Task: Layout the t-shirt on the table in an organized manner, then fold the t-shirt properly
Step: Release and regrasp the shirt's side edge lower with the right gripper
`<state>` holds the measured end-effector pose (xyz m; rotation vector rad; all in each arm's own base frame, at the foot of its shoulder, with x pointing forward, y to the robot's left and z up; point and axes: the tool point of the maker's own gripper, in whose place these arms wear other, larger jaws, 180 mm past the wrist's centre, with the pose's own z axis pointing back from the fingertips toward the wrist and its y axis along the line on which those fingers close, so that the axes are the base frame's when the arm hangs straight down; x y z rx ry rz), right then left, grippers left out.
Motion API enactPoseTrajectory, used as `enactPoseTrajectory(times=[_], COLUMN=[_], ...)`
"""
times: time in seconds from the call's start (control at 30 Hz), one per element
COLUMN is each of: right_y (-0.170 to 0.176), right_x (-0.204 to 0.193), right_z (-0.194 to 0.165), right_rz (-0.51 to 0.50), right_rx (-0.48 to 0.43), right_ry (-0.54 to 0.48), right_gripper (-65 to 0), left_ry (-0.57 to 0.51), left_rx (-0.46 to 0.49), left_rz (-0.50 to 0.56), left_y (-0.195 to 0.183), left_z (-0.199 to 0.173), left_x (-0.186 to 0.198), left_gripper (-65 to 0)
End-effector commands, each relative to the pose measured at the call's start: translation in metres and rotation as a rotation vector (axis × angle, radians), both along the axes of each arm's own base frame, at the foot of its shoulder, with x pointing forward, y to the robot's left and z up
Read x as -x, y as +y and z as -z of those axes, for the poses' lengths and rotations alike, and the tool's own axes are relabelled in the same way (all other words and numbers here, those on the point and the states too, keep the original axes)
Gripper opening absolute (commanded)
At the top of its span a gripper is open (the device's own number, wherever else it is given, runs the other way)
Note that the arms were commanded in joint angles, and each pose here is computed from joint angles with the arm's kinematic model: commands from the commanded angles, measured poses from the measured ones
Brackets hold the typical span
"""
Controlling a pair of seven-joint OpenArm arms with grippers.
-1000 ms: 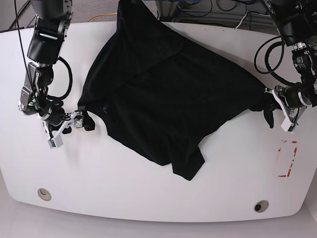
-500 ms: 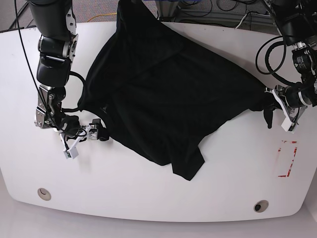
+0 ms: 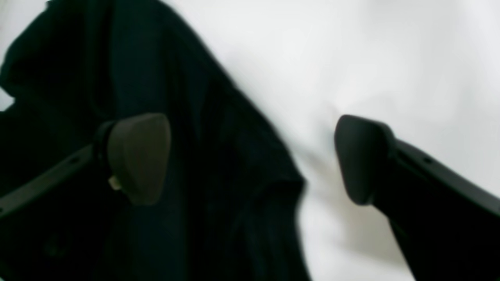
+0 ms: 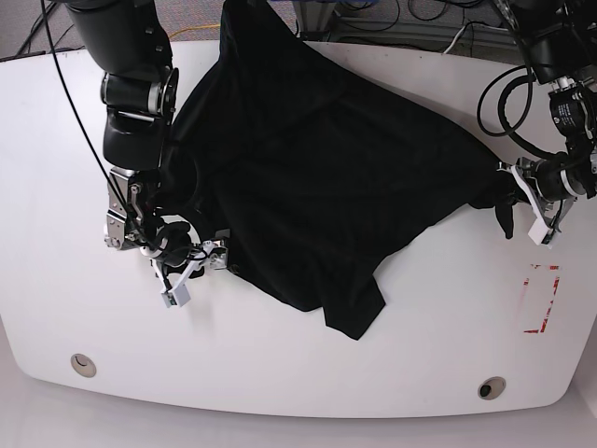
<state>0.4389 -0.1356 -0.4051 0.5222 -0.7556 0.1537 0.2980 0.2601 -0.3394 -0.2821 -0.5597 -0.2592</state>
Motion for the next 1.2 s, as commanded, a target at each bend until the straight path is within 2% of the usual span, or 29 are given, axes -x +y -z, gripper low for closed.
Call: enactPoseTrajectory(times=[0.0, 0.1, 0.37, 0.57, 0.77, 1.13, 1.17], right_y=[0.002, 0.012, 0.052, 0.062, 0.063, 0.062, 0.062], right_x=[-0.010, -0.009, -0.001, 0.001, 0.000, -0.001, -0.001], right_z=[-0.013, -0.012, -0.005, -0.004, -0.005, -0.006, -0.006], right_rz=[-0.012, -0.024, -0.141, -0.156, -0.156, -0.152, -0.152], right_rx=[0.004, -0.007, 0.019, 0.010, 0.008, 0.006, 0.006], right_ry=[-0.029, -0.027, -0.011, -0.010, -0.011, -0.018, -0.018], right_gripper=[0.0, 0.0, 0.0, -0.5, -10.9, -37.7, -42.0], left_ry=[-0.057, -0.057, -0.057, -0.057, -0.056, -0.053, -0.052], left_rx=[-0.008, -0.008, -0.008, -0.006, -0.004, -0.003, -0.002], left_rz=[0.002, 0.002, 0.002, 0.002, 0.002, 0.001, 0.000], left_y=[0.004, 0.004, 0.004, 0.003, 0.003, 0.003, 0.003], left_z=[-0.016, -0.016, -0.016, -0.016, -0.015, -0.014, -0.014], left_x=[-0.010, -0.010, -0.010, -0.010, -0.010, -0.010, -0.010], left_gripper=[-65.0, -65.0, -65.0, -65.0, -65.0, -65.0, -65.0])
